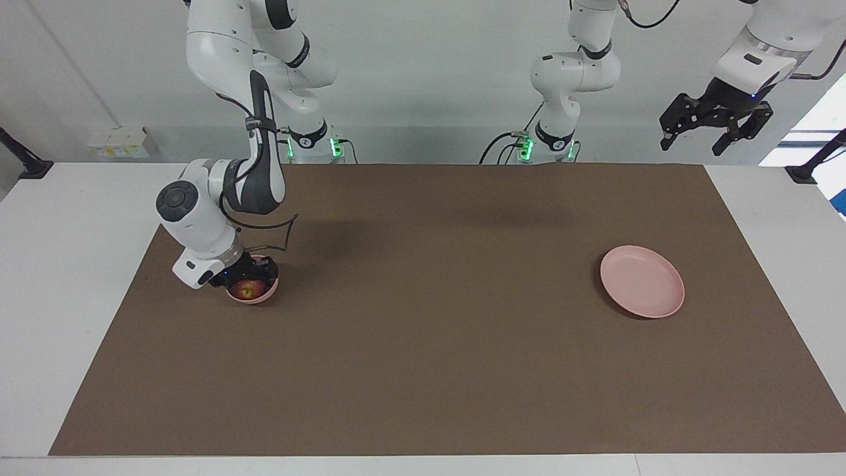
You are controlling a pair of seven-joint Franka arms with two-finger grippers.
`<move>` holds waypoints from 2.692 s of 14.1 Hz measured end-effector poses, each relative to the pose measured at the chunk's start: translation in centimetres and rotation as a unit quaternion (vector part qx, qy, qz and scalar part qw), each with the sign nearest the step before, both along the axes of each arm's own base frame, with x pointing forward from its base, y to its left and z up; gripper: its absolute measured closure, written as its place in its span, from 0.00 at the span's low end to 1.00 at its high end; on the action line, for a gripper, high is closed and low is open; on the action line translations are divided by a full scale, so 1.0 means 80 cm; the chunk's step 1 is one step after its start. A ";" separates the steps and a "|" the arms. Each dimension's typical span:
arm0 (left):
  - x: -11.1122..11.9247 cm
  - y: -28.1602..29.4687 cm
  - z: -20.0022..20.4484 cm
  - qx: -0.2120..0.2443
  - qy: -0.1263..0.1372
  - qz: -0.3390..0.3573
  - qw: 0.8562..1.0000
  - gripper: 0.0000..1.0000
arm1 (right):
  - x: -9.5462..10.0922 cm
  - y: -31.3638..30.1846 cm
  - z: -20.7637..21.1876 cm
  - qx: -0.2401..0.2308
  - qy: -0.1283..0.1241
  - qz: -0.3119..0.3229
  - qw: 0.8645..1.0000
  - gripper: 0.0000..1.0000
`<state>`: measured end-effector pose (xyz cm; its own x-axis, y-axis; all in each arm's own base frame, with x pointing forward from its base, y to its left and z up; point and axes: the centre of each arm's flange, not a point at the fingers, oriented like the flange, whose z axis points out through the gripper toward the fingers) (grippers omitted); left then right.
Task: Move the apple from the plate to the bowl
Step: 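Open the right gripper to release the apple into the bowl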
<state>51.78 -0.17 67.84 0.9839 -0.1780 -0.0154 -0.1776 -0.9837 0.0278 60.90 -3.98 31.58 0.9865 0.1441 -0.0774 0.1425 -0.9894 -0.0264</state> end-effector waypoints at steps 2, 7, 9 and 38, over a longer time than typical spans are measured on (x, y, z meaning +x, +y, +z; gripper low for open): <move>0.000 0.001 0.000 0.000 0.000 0.001 1.000 0.00 | 0.000 0.000 -0.001 0.000 0.001 0.000 1.000 0.22; 0.000 0.001 0.000 0.000 0.000 0.001 1.000 0.00 | 0.000 0.000 -0.002 0.000 0.002 0.000 1.000 0.22; 0.000 0.001 0.000 0.000 0.000 0.001 1.000 0.00 | 0.000 0.000 -0.002 0.000 0.002 0.000 1.000 0.22; 0.000 0.002 0.000 0.000 0.000 0.001 1.000 0.00 | -0.053 0.073 0.263 -0.039 -0.041 -0.116 0.992 0.00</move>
